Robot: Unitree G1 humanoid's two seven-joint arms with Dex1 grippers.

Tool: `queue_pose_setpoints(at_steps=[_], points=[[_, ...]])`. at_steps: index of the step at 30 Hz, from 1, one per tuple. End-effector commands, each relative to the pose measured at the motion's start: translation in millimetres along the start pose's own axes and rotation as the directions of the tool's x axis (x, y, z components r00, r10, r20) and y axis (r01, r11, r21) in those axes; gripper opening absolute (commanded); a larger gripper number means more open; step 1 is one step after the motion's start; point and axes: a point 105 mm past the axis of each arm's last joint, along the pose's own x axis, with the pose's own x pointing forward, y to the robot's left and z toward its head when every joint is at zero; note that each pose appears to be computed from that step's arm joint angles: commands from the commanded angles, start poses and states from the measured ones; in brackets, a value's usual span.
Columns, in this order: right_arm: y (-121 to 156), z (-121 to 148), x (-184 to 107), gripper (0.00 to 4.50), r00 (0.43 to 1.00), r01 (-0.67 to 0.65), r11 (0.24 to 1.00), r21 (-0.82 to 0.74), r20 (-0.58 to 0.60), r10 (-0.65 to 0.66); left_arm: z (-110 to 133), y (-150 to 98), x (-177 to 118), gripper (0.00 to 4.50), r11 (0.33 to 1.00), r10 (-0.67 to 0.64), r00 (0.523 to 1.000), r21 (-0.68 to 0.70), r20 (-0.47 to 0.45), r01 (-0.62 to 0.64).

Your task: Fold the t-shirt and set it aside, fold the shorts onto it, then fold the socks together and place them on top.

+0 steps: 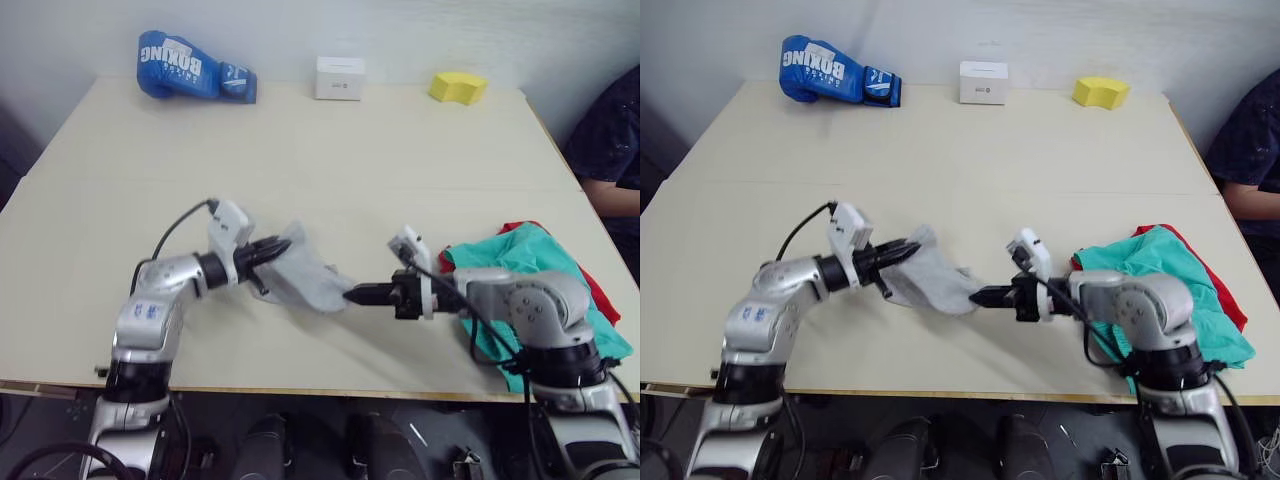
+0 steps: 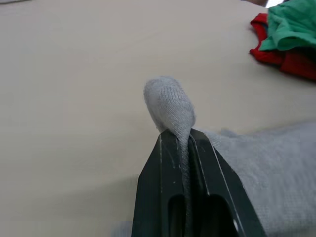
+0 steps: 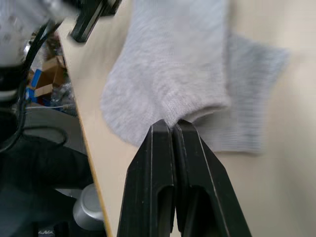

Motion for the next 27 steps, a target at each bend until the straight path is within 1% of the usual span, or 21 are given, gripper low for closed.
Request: queue_pose_setpoints(at_steps=[1,4,5,9,11,13,15,19,22,24,26,27], points=[[-4.4,7.9,-0.2,0.01,0.999,-0.036,0.998,-0.054,-0.026,0.034,14.1,-13.7,-7.6,0.0,0.997,0.071,0.993,-0.013,0.095,-0.07],[-13.6,12.3,0.3,0.01,0.998,-0.036,0.995,-0.096,-0.058,0.03,11.4,-19.3,-12.9,0.0,0.974,0.184,0.968,-0.163,0.171,-0.157],[-14.0,12.3,0.4,0.01,0.996,-0.05,0.992,-0.117,-0.075,0.041,7.8,-19.3,-15.2,0.0,0.963,0.221,0.959,-0.194,0.175,-0.187],[-13.1,13.7,1.5,0.01,0.989,-0.105,0.979,-0.177,-0.125,0.083,-15.8,-29.1,-18.1,0.0,0.962,0.25,0.96,-0.142,0.125,-0.232],[-16.7,15.2,3.6,0.01,0.99,-0.094,0.978,-0.184,-0.124,0.071,-19.7,-28.1,-19.8,0.0,0.957,0.277,0.951,-0.126,0.14,-0.261],[-20.1,18.5,4.8,0.01,0.992,-0.076,0.979,-0.187,-0.109,0.056,-19.3,-22.7,-21.3,0.0,0.943,0.32,0.931,-0.151,0.174,-0.296],[-18.6,21.8,4.9,0.01,0.993,-0.082,0.975,-0.208,-0.102,0.062,-19.0,-20.2,-21.1,0.0,0.939,0.333,0.924,-0.156,0.19,-0.307],[-11.9,39.3,2.3,0.01,0.995,-0.094,0.956,-0.277,-0.042,0.085,-6.0,-22.2,-19.0,0.0,0.946,0.315,0.913,-0.161,0.259,-0.28],[-8.4,48.0,0.0,0.01,0.995,-0.099,0.95,-0.295,-0.012,0.1,-3.7,-22.0,-19.2,0.0,0.95,0.304,0.912,-0.162,0.275,-0.267],[-9.2,48.9,0.5,0.01,0.996,-0.091,0.948,-0.305,-0.006,0.093,-2.9,-19.1,-18.8,0.0,0.948,0.311,0.908,-0.161,0.279,-0.275],[-13.2,43.2,2.1,0.01,0.997,-0.078,0.947,-0.313,-0.019,0.076,-4.4,-16.4,-17.3,0.0,0.946,0.318,0.907,-0.153,0.276,-0.285],[-17.5,35.7,3.9,0.01,0.998,-0.064,0.939,-0.337,-0.039,0.054,-6.3,-15.7,-16.0,0.0,0.946,0.318,0.908,-0.149,0.272,-0.287]])
